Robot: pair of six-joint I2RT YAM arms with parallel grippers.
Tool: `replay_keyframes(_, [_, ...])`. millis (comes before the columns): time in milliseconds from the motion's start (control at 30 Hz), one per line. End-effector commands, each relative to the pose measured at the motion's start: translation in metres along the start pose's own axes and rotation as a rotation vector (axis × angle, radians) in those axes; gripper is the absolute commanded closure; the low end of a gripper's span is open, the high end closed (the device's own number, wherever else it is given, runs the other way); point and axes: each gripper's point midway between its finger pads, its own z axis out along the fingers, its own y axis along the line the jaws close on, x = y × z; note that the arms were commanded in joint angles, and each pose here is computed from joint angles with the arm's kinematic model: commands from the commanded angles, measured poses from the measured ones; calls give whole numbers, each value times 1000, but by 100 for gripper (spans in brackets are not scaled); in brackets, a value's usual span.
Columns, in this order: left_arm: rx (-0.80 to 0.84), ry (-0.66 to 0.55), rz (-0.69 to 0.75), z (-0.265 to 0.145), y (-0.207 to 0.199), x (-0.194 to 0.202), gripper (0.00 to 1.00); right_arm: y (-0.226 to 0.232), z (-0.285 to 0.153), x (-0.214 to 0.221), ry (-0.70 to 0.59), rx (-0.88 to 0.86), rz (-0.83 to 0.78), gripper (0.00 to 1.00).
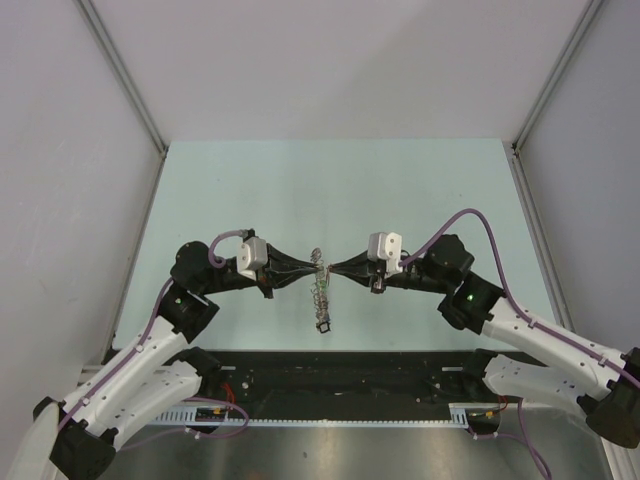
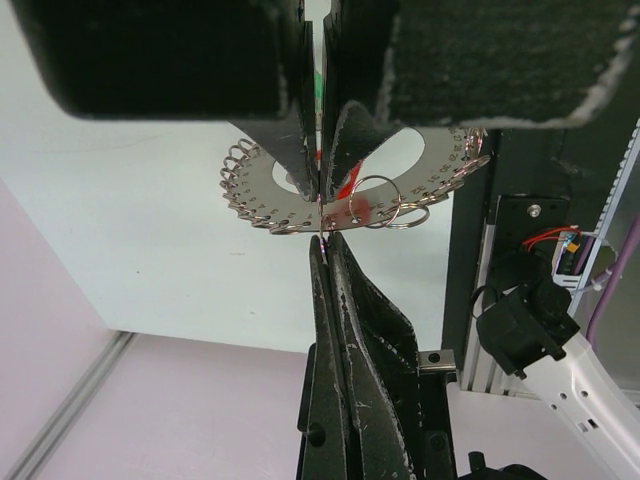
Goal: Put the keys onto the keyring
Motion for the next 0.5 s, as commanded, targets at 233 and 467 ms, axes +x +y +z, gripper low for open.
replay_keyframes(233, [20,-59,83,1,-3,-23,100,-3,5,-11,-33,-8,-4,100])
replay_keyframes(467, [23,-60,81,1,-3,-23,99,-1,7,-12,-41,-19,-3,100])
